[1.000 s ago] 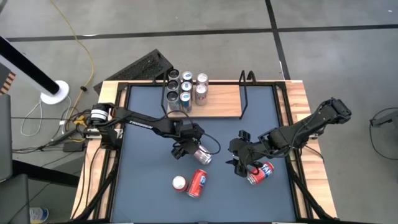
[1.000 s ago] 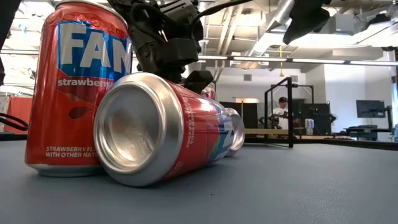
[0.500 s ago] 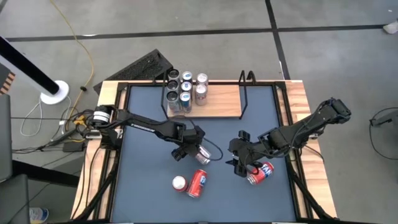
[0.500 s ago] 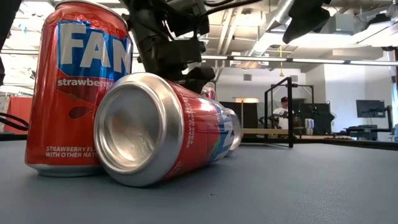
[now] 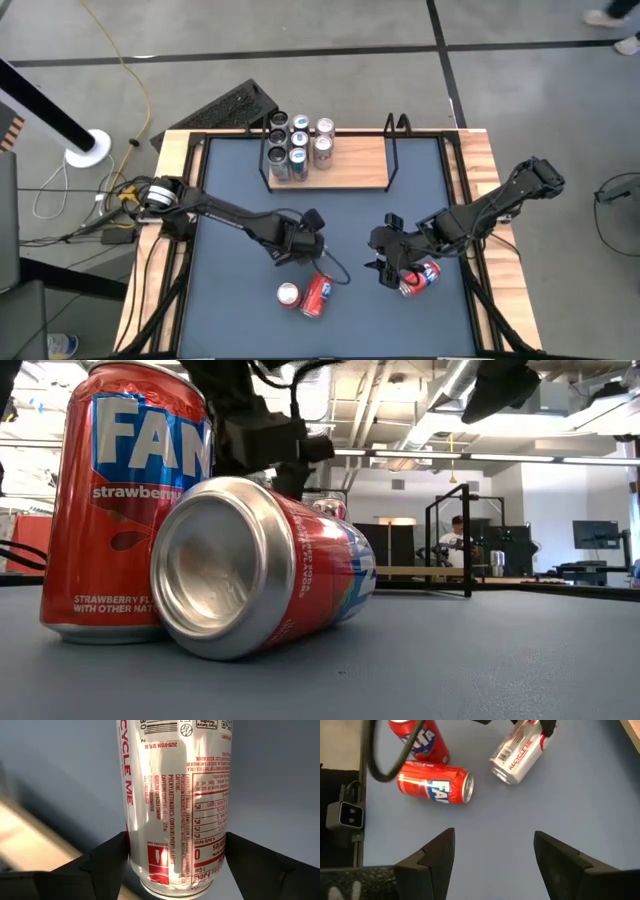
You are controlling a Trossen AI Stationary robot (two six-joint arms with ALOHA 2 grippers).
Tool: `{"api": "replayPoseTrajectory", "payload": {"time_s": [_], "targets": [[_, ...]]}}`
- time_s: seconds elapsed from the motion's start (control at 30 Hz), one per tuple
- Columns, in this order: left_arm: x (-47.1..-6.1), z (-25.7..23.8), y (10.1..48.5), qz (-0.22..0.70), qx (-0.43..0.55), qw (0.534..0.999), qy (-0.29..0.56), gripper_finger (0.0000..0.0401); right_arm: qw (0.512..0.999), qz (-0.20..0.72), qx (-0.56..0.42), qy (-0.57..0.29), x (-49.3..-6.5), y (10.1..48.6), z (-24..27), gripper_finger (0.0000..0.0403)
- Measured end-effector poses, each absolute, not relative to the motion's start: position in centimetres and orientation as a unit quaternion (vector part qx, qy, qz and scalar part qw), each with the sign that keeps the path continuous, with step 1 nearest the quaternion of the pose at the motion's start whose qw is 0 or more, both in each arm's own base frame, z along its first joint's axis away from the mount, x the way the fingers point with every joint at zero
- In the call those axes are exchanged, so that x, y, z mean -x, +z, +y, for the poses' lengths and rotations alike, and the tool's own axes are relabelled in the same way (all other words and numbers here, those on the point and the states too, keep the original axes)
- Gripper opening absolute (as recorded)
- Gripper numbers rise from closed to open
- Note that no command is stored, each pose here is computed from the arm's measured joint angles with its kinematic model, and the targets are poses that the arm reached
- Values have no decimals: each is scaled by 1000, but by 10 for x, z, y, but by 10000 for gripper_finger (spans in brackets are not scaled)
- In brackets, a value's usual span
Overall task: Place canned beverage on shelf
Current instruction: Put the silver soda can aligned with the other silver soda cans on the shelf
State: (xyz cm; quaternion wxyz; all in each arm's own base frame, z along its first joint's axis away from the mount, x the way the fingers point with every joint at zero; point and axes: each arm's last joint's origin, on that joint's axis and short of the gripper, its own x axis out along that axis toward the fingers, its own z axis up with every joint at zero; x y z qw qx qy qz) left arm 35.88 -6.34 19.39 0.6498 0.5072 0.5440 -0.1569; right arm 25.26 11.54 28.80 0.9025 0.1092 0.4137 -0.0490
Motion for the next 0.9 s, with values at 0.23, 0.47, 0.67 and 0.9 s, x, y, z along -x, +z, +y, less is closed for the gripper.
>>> {"api": "replayPoseTrajectory", "payload": {"time_s": [0.23, 0.47, 0.67, 0.9], "targets": [[-350, -94, 198, 533, -601, 588, -94, 290, 905, 410, -100, -48, -250, 288, 120, 255], [-341, -113, 201, 522, -668, 527, -56, 290, 903, 416, -93, -46, -255, 281, 126, 255], [-337, -117, 202, 518, -734, 438, -38, 290, 893, 440, -77, -51, -261, 267, 131, 255], [-324, -109, 183, 534, -781, 324, 0, 290, 886, 456, -66, -47, -262, 259, 138, 255]]}}
